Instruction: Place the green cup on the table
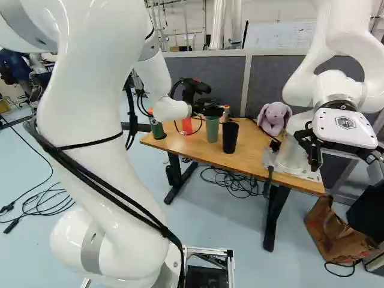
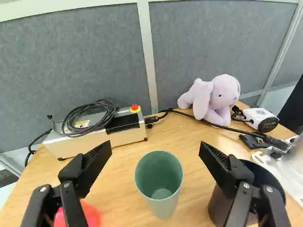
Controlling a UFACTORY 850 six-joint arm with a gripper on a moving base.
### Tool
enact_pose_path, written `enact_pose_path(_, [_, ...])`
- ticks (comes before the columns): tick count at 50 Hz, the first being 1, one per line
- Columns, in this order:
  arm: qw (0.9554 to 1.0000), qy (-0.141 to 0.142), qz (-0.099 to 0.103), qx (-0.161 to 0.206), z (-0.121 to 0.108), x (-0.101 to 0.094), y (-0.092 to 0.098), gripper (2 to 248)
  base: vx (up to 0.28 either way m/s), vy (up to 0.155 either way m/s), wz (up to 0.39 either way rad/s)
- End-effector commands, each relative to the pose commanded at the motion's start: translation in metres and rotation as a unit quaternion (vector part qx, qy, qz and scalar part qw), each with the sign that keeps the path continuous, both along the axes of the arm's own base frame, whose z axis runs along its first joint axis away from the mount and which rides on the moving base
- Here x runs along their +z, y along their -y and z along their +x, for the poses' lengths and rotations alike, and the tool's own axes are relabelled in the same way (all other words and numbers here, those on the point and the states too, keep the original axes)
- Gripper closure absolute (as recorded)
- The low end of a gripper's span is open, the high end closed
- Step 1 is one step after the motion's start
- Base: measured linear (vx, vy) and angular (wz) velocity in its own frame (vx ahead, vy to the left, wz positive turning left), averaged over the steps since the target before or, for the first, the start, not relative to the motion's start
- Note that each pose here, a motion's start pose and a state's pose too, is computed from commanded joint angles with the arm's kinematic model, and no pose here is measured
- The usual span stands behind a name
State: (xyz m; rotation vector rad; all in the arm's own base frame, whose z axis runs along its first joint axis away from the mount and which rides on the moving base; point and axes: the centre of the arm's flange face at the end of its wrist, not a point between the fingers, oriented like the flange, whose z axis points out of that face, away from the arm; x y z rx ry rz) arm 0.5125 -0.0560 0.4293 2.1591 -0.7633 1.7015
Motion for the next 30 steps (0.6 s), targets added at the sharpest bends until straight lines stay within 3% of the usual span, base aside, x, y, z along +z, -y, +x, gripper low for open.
enact_pose_path(30, [0.9979, -0.005, -0.015, 0.062, -0.048, -0.004, -0.011, 3, 0.000, 0.000, 0.000])
